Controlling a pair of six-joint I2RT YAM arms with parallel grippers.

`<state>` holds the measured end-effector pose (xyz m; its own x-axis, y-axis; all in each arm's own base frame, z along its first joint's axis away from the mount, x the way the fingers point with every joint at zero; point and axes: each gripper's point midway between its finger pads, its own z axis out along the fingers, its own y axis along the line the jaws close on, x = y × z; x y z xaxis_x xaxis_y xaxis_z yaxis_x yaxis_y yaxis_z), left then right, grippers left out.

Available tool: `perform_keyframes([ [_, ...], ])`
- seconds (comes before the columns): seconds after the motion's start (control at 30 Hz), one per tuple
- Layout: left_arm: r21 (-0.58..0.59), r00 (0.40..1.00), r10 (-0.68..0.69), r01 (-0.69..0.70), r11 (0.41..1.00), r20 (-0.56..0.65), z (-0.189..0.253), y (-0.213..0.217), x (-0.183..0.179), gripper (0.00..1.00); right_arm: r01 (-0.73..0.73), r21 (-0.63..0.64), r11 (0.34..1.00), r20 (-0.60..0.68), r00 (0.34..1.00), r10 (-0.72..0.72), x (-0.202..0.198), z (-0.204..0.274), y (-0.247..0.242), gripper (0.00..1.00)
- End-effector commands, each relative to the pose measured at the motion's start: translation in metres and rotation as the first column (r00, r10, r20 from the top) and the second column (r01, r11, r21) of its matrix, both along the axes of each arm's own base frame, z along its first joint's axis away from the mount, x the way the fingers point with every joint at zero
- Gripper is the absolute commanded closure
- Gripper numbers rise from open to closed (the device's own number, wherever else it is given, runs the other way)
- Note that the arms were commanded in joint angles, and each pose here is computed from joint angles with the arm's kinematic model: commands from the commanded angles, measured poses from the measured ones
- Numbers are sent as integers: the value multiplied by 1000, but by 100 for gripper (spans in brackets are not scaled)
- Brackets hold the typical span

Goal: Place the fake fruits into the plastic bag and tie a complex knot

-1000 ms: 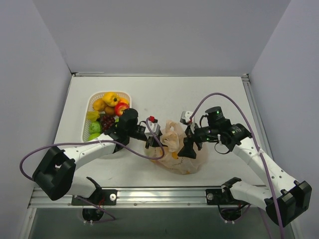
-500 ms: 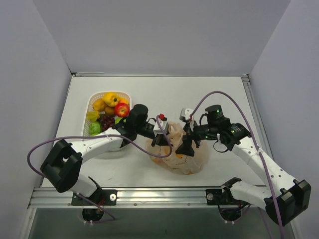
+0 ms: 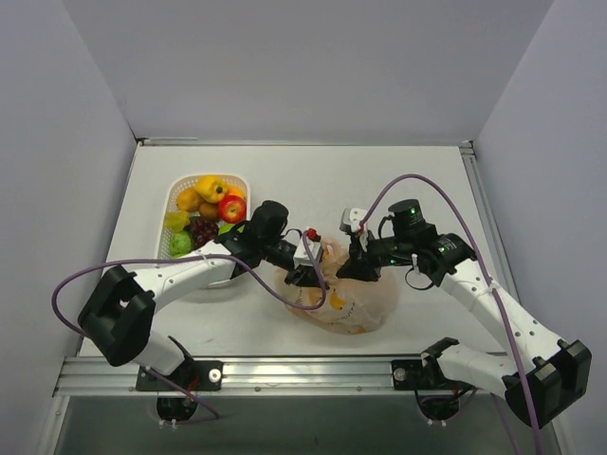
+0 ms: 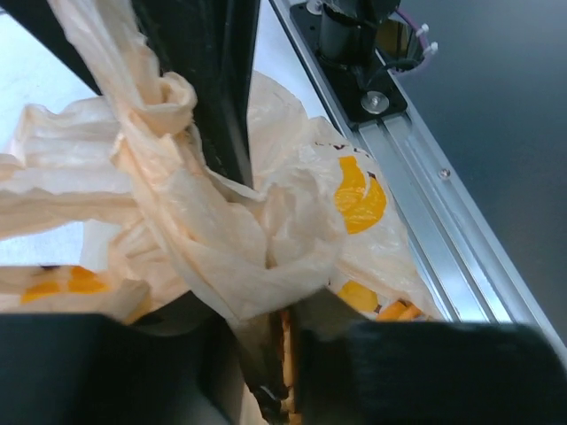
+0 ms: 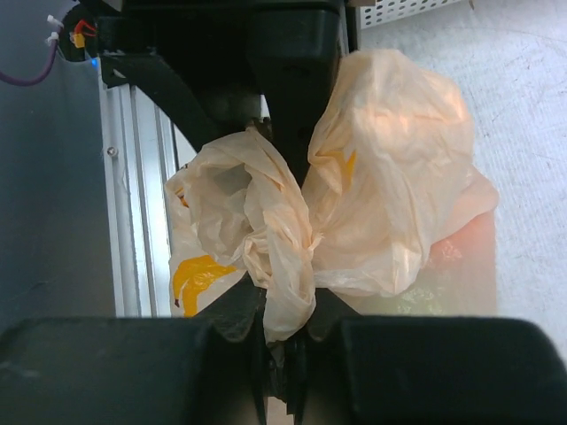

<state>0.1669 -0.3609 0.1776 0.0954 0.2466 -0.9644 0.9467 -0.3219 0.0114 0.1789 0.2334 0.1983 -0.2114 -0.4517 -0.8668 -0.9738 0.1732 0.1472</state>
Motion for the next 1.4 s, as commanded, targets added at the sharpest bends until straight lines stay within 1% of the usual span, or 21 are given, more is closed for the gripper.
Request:
perform_keyframes([
  [0.0, -23, 997, -51, 52, 998, 62, 21, 7, -6, 66, 0, 9, 1000, 51, 999, 0, 6, 10, -1, 100],
  [0.03, -11, 996, -60, 60, 998, 59, 20, 11, -10, 61, 2, 9, 1000, 51, 999, -2, 6, 11, -1, 100],
  [0.1, -10, 996, -50, 51, 999, 73, 27, 18, -10, 54, 11, 9, 1000, 57, 998, -11, 7, 11, -3, 100],
  [0.13, 4, 997, -47, 47, 999, 60, 26, 24, -12, 45, 12, 11, 1000, 64, 998, -13, 7, 13, -4, 100],
  [0.23, -16, 999, 7, -6, 1000, 44, 43, 44, -4, 40, 13, 14, 1000, 74, 997, -14, 8, 14, -6, 100],
  [0.27, -38, 997, 61, -59, 998, 49, 55, 56, 7, 39, 5, 18, 1000, 86, 996, -6, 8, 15, -7, 100],
  [0.37, -69, 990, 141, -140, 988, 14, 79, 72, 16, 38, -8, 18, 1000, 92, 996, 7, 6, 16, -6, 100],
  [0.4, -72, 981, 193, -193, 979, 1, 84, 77, 24, 38, -17, 19, 1000, 95, 995, 15, 5, 16, -5, 100],
  [0.43, -87, 972, 234, -236, 968, -32, 95, 76, 30, 37, -21, 20, 1000, 96, 995, 19, 5, 16, -5, 100],
  [0.47, -98, 964, 265, -266, 959, -25, 102, 76, 34, 36, -24, 18, 1000, 98, 995, 23, 6, 16, -4, 100],
  [0.5, -93, 956, 289, -293, 952, -48, 107, 72, 36, 34, -32, 13, 999, 107, 994, 30, 6, 16, -4, 100],
  [0.53, -107, 939, 344, -345, 933, -28, 113, 70, 49, 33, -38, 13, 999, 113, 993, 37, 5, 16, -3, 100],
  [0.6, -97, 925, 373, -379, 921, -69, 123, 60, 64, 33, -48, 8, 999, 128, 991, 46, 7, 17, -2, 100],
  [0.7, -88, 935, 337, -348, 934, -111, 132, 46, 73, 33, -51, -1, 999, 138, 989, 51, 8, 17, -2, 100],
  [0.9, -82, 970, 180, -195, 977, -161, 132, 26, 53, 35, -66, -25, 997, 162, 984, 69, 8, 15, -2, 100],
  [1.03, -49, 971, 121, -133, 990, -204, 124, 24, 42, 41, -56, -39, 998, 168, 984, 62, 11, 13, -4, 100],
  [1.1, -56, 976, 84, -97, 994, -203, 123, 24, 36, 42, -54, -44, 998, 171, 983, 61, 11, 12, -4, 100],
  [1.23, -34, 975, 61, -69, 997, -213, 117, 23, 27, 43, -56, -53, 997, 172, 983, 65, 10, 9, -6, 100],
  [1.27, -29, 977, 61, -68, 997, -203, 116, 22, 27, 45, -57, -53, 997, 172, 983, 65, 10, 8, -6, 100],
  [1.33, -6, 981, 64, -66, 998, -181, 108, 19, 25, 53, -57, -55, 997, 171, 983, 66, 9, 8, -6, 100],
  [1.37, -2, 983, 68, -69, 998, -170, 108, 18, 27, 60, -58, -54, 997, 169, 983, 67, 9, 7, -6, 100],
])
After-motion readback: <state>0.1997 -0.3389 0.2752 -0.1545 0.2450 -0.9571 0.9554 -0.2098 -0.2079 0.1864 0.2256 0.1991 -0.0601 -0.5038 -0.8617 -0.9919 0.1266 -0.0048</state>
